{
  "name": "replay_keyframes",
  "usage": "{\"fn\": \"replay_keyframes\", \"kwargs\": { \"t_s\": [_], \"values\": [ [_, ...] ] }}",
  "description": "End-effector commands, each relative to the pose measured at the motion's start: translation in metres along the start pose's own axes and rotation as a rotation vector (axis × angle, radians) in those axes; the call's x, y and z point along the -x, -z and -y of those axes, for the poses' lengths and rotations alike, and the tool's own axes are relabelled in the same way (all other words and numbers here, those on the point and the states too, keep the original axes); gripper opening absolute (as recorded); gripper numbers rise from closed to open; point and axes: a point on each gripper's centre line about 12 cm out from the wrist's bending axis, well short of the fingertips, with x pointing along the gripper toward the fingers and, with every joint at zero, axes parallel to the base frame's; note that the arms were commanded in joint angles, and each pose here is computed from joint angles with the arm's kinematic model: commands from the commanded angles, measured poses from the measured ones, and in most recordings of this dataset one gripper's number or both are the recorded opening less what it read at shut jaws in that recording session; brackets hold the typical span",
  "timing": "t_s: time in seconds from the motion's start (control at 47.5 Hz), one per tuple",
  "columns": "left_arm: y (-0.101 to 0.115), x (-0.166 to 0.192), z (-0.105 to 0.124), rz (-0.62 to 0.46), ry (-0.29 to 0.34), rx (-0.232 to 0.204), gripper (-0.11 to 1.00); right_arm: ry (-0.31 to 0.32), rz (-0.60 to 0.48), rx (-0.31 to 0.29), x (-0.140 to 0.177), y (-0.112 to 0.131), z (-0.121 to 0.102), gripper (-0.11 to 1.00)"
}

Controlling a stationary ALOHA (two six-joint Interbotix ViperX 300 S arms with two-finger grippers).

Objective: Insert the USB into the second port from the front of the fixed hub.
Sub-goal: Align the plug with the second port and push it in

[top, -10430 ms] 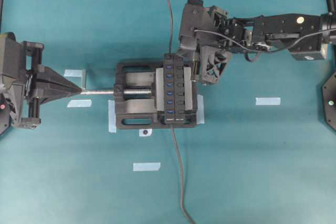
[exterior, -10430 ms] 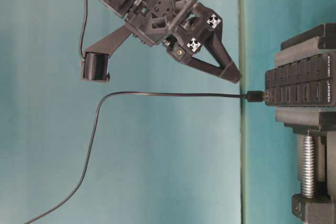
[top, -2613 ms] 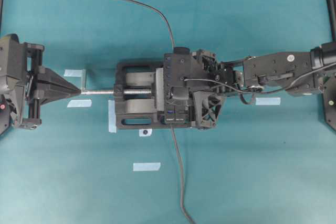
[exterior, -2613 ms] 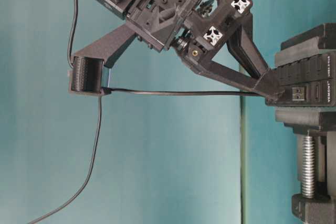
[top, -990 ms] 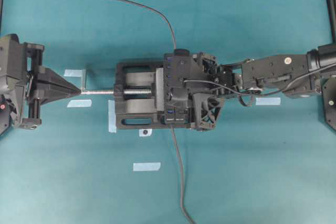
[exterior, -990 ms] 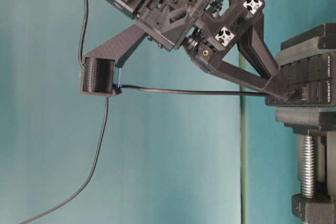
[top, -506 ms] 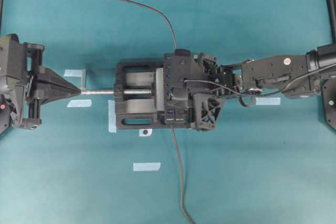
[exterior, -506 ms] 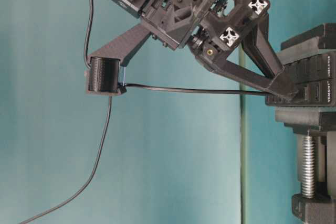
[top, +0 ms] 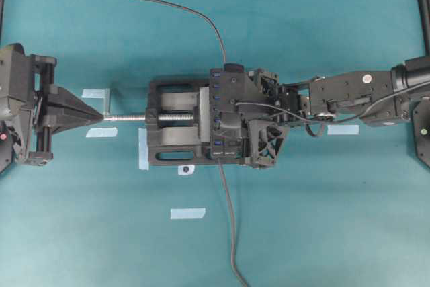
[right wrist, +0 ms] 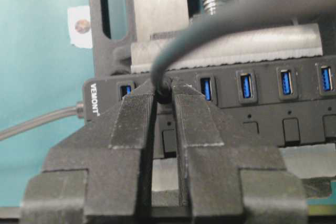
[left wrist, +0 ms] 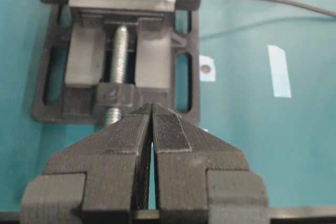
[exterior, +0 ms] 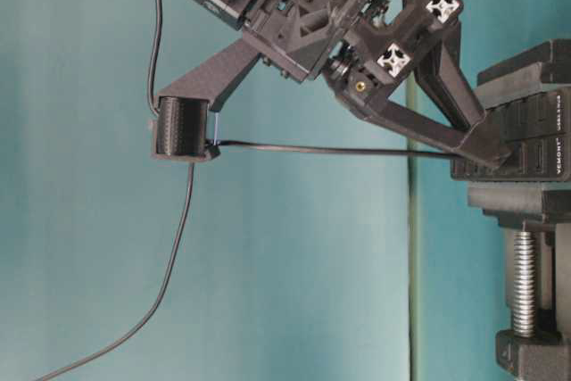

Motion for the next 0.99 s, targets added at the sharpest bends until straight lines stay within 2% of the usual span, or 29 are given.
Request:
{"fn": "replay_keyframes", "kwargs": {
  "t_s": [0.0,0.969],
  "values": [
    [-0.0050,0.0002,0.0003,0.015,0.001,0.000,0.00,-0.006,-0.022,-0.002,-0.0019,0.0052,-0.0044,0.06],
    [-0.0053,0.0002,-0.0001,0.018,0.000,0.001,0.00,-0.007,-0.024,-0.001,-0.0010,-0.0008,-0.0062,0.06]
  ]
}}
